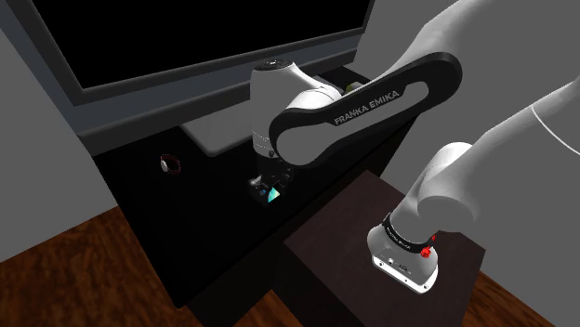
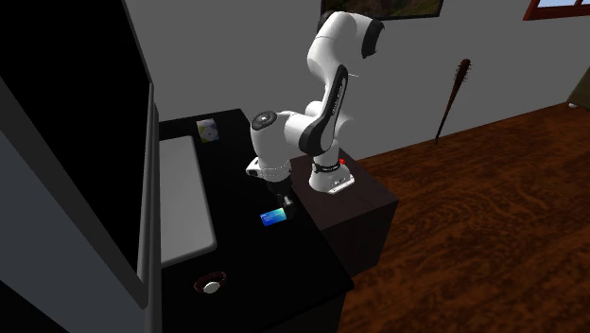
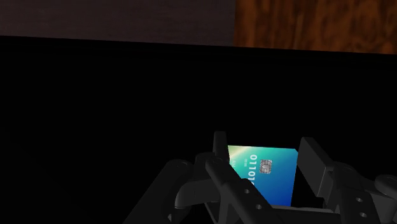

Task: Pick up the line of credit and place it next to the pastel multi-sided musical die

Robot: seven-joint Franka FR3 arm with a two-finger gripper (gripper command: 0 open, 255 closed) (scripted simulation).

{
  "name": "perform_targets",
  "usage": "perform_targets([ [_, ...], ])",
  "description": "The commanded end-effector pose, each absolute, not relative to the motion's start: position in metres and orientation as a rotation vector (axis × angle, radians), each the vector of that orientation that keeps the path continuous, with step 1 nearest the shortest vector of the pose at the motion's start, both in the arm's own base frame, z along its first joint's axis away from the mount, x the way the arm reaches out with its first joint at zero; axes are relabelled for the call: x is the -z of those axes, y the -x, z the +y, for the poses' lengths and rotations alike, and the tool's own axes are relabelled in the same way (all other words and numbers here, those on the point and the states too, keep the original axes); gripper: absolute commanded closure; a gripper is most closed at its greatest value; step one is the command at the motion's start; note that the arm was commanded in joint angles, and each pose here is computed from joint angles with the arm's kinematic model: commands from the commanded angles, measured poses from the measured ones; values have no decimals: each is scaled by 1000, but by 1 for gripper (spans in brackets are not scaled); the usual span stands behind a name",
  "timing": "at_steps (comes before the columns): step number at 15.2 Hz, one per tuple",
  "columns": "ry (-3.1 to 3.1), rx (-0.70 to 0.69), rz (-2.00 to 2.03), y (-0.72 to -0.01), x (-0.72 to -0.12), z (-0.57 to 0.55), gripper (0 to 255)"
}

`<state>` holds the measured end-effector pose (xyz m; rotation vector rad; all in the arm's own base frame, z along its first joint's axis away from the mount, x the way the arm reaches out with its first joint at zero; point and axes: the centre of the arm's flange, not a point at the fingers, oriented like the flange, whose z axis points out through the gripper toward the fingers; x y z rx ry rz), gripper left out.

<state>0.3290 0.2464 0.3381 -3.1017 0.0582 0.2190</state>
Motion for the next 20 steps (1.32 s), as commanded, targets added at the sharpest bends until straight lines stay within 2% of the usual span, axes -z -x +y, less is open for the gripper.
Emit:
perform_targets([
  [1, 3102, -225, 56, -328, -336, 247, 255],
  [6, 3102, -225, 56, -328, -336, 247, 255],
  [20, 3102, -225, 56, -328, -410, 247, 255],
])
